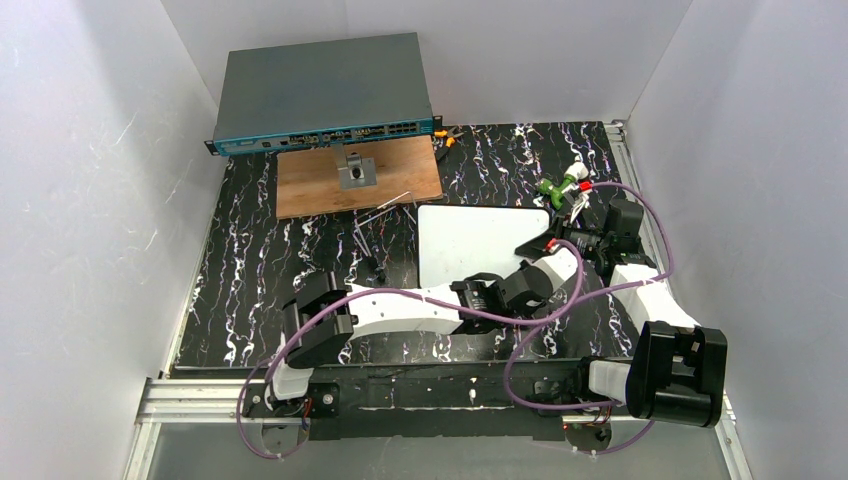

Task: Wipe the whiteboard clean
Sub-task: Erase the whiteboard, then place the whiteboard eraser at the center of the board.

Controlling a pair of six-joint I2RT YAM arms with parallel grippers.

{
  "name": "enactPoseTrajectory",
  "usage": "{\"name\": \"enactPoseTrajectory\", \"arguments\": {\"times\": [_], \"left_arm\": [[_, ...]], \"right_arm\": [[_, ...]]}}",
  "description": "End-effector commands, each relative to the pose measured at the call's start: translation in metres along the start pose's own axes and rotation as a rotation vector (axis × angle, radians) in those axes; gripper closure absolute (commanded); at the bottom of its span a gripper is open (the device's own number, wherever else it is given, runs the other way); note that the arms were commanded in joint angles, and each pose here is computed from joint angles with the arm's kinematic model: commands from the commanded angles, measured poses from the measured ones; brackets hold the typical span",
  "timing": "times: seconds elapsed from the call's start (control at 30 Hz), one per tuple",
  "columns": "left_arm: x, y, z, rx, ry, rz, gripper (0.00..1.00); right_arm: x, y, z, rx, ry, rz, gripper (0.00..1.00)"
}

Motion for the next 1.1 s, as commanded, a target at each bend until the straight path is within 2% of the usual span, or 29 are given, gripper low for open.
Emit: {"name": "enactPoseTrajectory", "arguments": {"times": [0.0, 0.2, 0.4, 0.63, 0.8, 0.93, 1.07], "left_arm": [[-0.03, -0.011, 0.056, 0.178, -0.037, 0.089, 1.0], [-0.069, -0.03, 0.104, 0.304, -0.112, 0.133, 1.0], [-0.097, -0.042, 0.169, 0.45, -0.172, 0.146, 1.0], [-0.089, -0.035, 0.211, 0.482, -0.225, 0.065, 1.0], [-0.054, -0.023, 0.195, 0.325, -0.26, -0.066, 1.0], [-0.035, -0.022, 0.161, 0.157, -0.304, -0.137, 1.0], [-0.034, -0.026, 0.121, 0.04, -0.392, -0.157, 1.0]], "right_arm": [[0.01, -0.001, 0.023, 0.102, -0.038, 0.01, 0.99], [0.01, -0.001, 0.023, 0.102, -0.038, 0.01, 0.99], [0.01, -0.001, 0.023, 0.102, -0.036, 0.01, 0.99], [0.009, -0.001, 0.023, 0.101, -0.035, 0.011, 0.99], [0.009, -0.001, 0.022, 0.099, -0.034, 0.011, 0.99], [0.009, -0.001, 0.022, 0.098, -0.034, 0.011, 0.99], [0.009, 0.0, 0.02, 0.095, -0.031, 0.012, 0.99]]}}
Point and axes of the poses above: each gripper's point midway between its finger pads, its own y axis out along the fingers, its own z axis along the line the jaws close on, x = y × z, the point moved 2 cm from there along -y, back along the fingers, and after that the axes turned 5 degrees about y, right-handed, at the moved point
